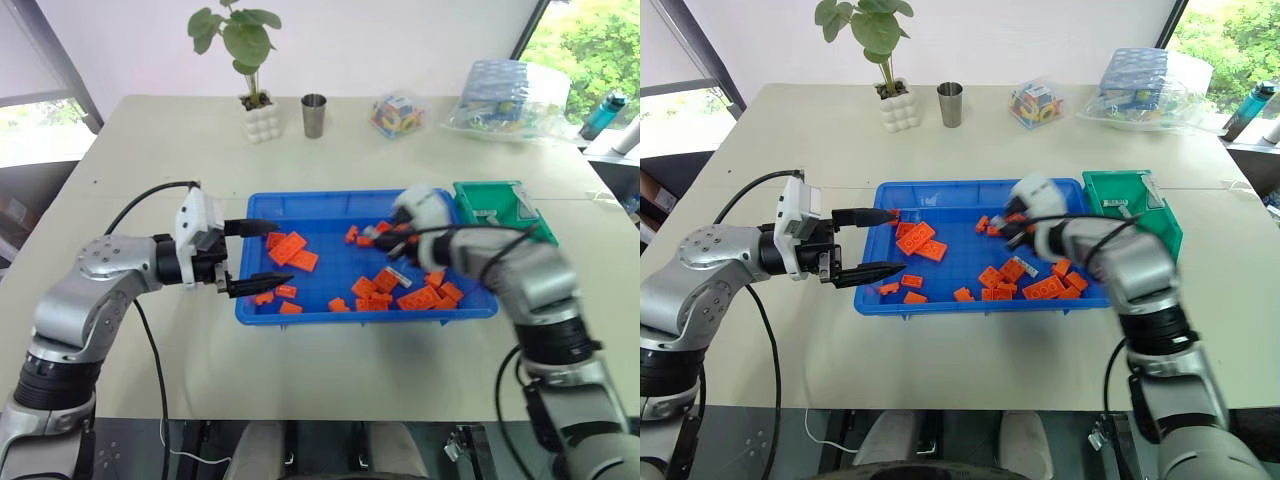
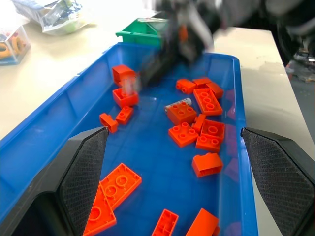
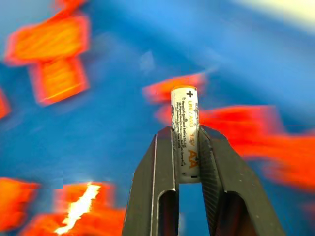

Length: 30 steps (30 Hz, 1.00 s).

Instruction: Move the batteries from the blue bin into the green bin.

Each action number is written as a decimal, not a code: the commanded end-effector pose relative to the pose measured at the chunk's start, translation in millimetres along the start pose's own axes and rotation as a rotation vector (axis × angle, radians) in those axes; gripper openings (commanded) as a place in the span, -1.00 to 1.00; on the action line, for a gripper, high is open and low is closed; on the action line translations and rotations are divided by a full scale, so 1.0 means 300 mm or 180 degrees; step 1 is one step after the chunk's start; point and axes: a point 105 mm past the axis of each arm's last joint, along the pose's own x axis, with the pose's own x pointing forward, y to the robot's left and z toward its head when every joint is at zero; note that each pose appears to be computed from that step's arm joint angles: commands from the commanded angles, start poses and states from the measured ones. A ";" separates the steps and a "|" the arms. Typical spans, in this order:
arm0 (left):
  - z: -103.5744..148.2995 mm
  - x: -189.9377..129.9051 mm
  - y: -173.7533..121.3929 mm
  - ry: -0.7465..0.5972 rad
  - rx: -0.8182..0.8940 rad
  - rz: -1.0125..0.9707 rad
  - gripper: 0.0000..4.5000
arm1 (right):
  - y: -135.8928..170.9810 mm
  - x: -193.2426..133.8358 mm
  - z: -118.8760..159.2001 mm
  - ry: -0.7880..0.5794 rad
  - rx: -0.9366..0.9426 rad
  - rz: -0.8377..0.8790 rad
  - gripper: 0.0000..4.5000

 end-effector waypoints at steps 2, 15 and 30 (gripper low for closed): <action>0.026 0.006 0.001 -0.0066 0.0145 -0.0031 1.00 | -0.171 -0.131 0.011 -0.0059 0.0019 -0.0531 -0.92; 0.031 0.022 0.011 -0.0085 0.0174 -0.0107 1.00 | -0.246 -0.186 -0.065 0.0011 -0.0075 -0.0869 0.28; 0.038 0.032 0.017 -0.0097 0.0204 -0.0132 1.00 | 0.117 -0.095 -0.145 0.0432 -0.0688 0.0762 0.28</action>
